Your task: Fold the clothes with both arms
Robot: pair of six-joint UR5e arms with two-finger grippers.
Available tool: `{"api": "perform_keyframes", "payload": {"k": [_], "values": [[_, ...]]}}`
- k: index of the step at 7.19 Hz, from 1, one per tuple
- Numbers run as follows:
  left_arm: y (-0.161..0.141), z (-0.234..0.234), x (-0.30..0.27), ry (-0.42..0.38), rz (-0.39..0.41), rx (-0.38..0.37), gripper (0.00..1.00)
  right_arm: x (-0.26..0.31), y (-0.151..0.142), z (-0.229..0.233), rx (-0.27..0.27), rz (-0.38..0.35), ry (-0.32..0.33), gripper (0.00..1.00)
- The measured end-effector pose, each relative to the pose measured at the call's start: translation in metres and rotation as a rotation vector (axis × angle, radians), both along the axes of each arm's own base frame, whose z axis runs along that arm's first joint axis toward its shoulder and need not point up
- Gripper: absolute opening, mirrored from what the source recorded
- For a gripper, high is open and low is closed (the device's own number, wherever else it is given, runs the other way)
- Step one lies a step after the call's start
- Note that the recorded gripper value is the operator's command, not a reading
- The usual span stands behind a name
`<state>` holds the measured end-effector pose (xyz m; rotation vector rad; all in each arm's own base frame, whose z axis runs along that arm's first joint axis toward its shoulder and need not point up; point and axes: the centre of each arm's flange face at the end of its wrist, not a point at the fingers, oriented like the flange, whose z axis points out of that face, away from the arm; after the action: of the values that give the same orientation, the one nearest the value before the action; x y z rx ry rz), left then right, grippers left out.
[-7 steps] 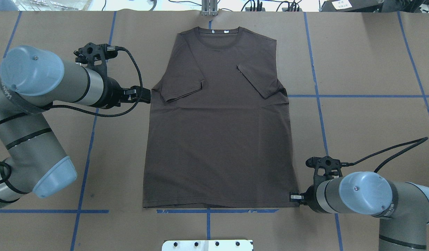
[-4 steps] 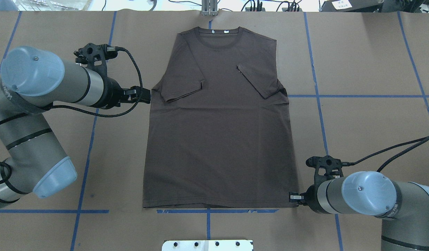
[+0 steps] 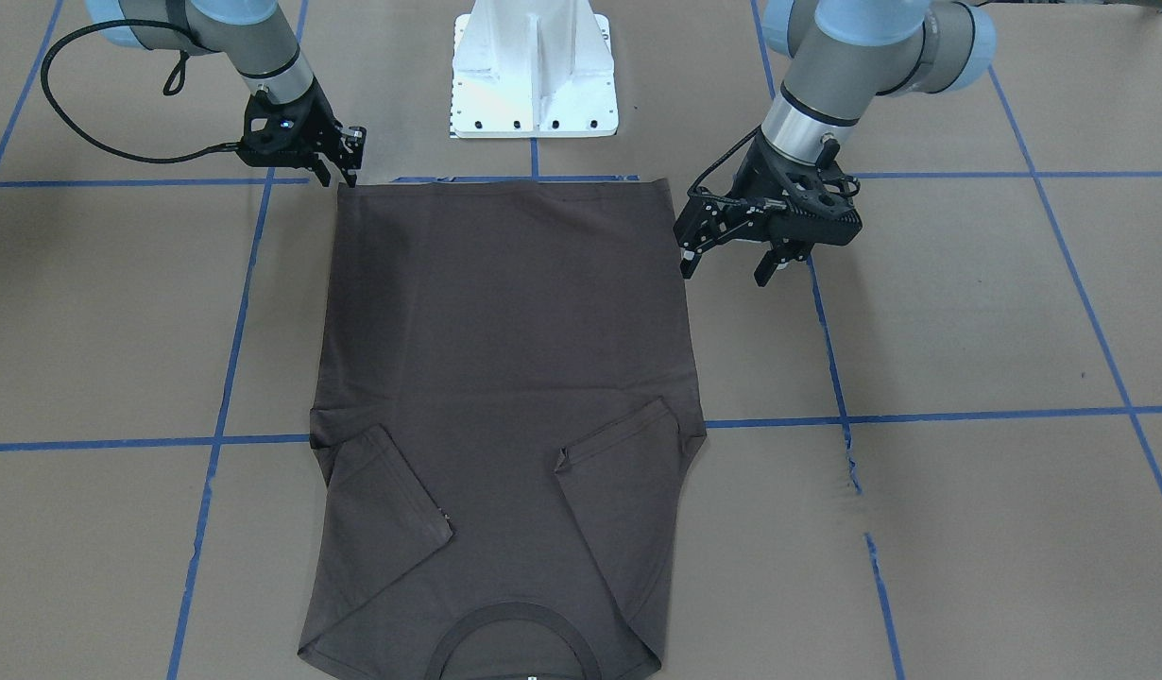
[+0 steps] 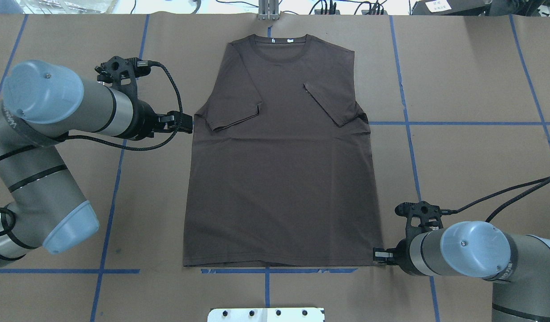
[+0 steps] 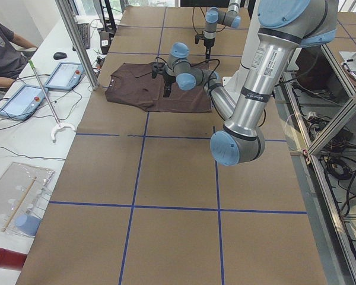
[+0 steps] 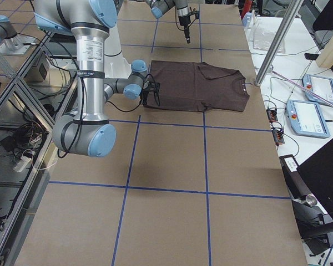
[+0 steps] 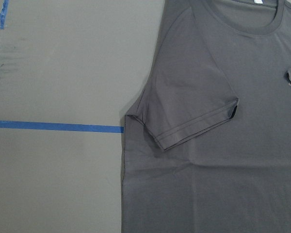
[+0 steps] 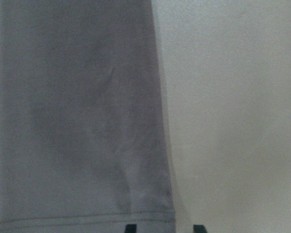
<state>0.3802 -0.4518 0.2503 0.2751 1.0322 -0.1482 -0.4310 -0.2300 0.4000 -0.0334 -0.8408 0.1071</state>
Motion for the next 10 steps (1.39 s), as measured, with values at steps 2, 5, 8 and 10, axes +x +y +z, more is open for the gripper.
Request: {"api": "perform_keyframes", "payload": {"k": [2, 5, 8, 10], "values": [[0.0, -0.001, 0.0, 0.001, 0.0, 0.001, 1.0, -0.007, 0.0, 0.013, -0.006, -0.003, 0.025, 0.69], [0.0, -0.001, -0.001, 0.002, -0.001, 0.003, 1.0, -0.009, 0.002, 0.009, -0.013, -0.013, 0.017, 0.0], [0.0, -0.002, -0.001, 0.003, -0.002, 0.003, 1.0, -0.01, 0.002, 0.009, -0.014, -0.015, 0.017, 0.0], [0.0, -0.002, -0.003, 0.005, -0.004, 0.003, 1.0, -0.006, 0.001, 0.002, -0.007, -0.008, 0.002, 0.0]]}}
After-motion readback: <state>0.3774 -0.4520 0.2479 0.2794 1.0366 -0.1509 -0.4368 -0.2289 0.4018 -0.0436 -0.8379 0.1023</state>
